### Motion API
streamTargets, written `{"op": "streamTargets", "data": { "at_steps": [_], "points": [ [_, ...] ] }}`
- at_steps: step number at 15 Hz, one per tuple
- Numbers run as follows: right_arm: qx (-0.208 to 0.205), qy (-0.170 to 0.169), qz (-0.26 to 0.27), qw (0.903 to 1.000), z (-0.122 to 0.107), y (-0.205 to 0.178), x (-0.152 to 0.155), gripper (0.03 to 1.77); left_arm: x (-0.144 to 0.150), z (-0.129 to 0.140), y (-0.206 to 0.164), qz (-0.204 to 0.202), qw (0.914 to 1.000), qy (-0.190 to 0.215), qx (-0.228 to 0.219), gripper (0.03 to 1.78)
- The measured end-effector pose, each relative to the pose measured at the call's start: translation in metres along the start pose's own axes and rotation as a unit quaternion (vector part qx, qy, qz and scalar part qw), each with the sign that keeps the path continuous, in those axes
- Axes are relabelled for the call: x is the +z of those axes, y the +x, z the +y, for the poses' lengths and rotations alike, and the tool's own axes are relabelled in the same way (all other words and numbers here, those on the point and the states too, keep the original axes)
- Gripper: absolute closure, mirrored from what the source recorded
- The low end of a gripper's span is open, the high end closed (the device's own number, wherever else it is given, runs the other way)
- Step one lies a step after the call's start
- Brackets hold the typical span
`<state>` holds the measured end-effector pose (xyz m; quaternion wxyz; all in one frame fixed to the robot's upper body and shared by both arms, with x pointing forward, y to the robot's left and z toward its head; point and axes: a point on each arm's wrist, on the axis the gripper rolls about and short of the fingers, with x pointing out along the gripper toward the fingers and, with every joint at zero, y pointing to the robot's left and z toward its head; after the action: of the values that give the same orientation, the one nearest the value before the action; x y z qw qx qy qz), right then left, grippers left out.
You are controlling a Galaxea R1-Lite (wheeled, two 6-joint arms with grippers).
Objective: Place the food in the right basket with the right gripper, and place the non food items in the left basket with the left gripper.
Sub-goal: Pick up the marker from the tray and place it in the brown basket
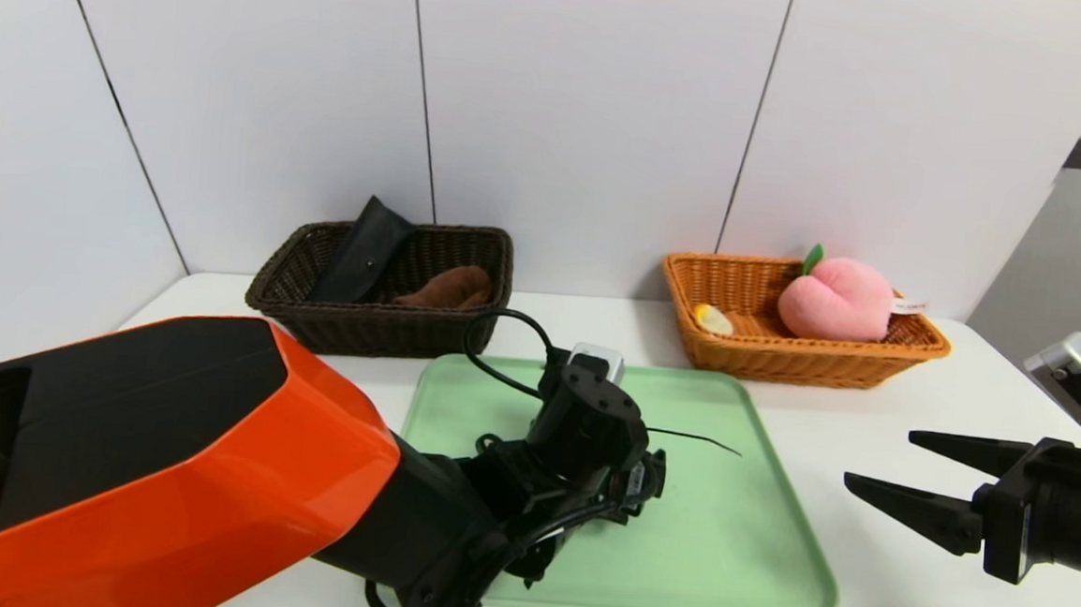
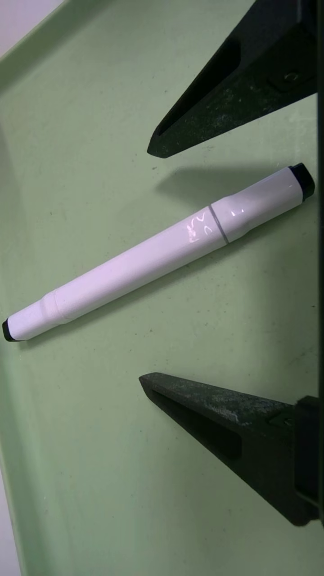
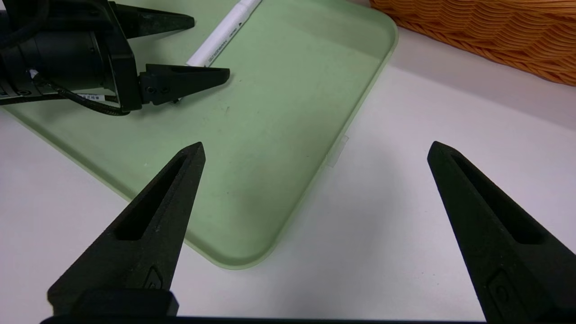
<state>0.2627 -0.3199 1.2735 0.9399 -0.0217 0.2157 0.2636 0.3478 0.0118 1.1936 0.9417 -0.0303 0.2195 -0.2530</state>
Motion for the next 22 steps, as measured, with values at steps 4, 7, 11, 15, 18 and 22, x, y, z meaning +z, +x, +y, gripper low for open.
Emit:
{"op": "streamTargets", "data": {
  "at_steps": [4,7,11,15,18,22],
  "points": [
    [0.000,-0.002,-0.001,1.0000,0.0004,-0.0003,0.0000,0.09,-0.0015,0.0020,0.0014,0.003,1.0000,0.001,0.003,0.12],
    [0.000,-0.002,-0.002,1.0000,0.0008,-0.0012,0.0004,0.09,-0.0018,0.0036,0.0015,0.004,1.0000,0.003,0.006,0.12],
    [0.000,-0.003,-0.003,1.0000,0.0010,-0.0016,0.0006,0.09,-0.0012,0.0045,0.0000,0.004,0.9998,0.010,0.014,0.72],
    [0.000,-0.003,-0.004,1.0000,0.0010,-0.0018,0.0008,0.09,-0.0004,0.0049,-0.0019,0.004,0.9999,0.010,0.014,1.20],
    [0.000,-0.003,-0.004,1.0000,0.0013,-0.0022,0.0005,0.09,0.0000,0.0053,-0.0033,0.002,0.9999,0.010,0.013,1.63],
    [0.000,-0.002,-0.004,1.0000,0.0017,-0.0028,-0.0001,0.09,-0.0001,0.0059,-0.0049,0.003,0.9998,0.010,0.014,1.63]
  ]
}}
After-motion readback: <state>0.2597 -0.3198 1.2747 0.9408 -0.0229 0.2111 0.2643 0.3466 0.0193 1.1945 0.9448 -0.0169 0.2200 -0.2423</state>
